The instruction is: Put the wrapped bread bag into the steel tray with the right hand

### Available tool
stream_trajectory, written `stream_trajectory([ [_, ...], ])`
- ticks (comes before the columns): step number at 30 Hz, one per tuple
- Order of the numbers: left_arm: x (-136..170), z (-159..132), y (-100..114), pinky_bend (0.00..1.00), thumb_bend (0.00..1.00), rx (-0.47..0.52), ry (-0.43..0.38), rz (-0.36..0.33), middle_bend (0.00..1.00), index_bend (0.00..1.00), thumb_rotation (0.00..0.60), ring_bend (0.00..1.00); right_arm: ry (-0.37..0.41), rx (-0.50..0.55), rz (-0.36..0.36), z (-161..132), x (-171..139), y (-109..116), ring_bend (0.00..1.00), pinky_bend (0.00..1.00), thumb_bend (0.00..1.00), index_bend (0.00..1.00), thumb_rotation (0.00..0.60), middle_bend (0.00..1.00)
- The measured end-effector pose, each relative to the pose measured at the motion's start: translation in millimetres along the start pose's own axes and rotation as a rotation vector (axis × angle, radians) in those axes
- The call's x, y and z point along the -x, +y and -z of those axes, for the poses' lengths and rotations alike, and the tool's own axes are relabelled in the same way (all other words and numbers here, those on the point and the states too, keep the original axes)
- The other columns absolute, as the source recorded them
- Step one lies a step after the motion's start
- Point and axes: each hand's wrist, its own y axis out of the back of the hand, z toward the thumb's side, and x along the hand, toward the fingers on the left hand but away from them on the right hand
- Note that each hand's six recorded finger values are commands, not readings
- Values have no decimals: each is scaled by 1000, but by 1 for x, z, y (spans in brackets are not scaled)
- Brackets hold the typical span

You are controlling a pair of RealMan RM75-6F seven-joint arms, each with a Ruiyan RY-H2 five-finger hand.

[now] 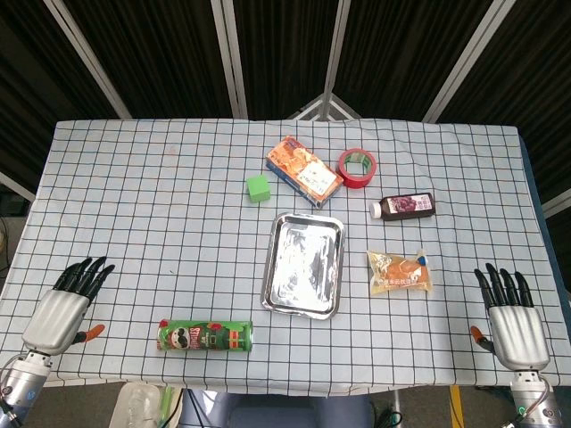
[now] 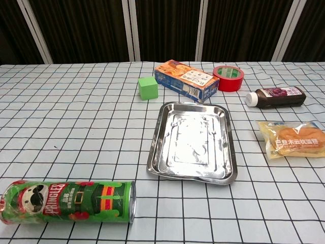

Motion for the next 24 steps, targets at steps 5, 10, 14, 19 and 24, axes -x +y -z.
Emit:
stream_trajectory([
  [5,0,-2,0,92,81,-2,-4,-5,0,0,600,0,29,1,-15,-8,4,-6,0,0,258,0,600,0],
  [10,-1,-5,-2,92,81,-11,-7,-7,0,0,600,0,100,9,-54,-27,17,-18,0,0,258,0,600,0],
  [14,-6,-5,-2,92,82,-15,-8,-17,0,0,600,0,162,0,-97,-49,40,-33,0,0,259,0,600,0],
  [19,-9,-3,1,92,82,-7,-15,-40,0,0,600,0,203,-19,-145,-77,72,-50,0,0,259,0,600,0],
  [24,-8,-2,7,92,82,3,-37,-85,0,0,600,0,208,-28,-179,-96,97,-61,0,0,259,0,600,0],
])
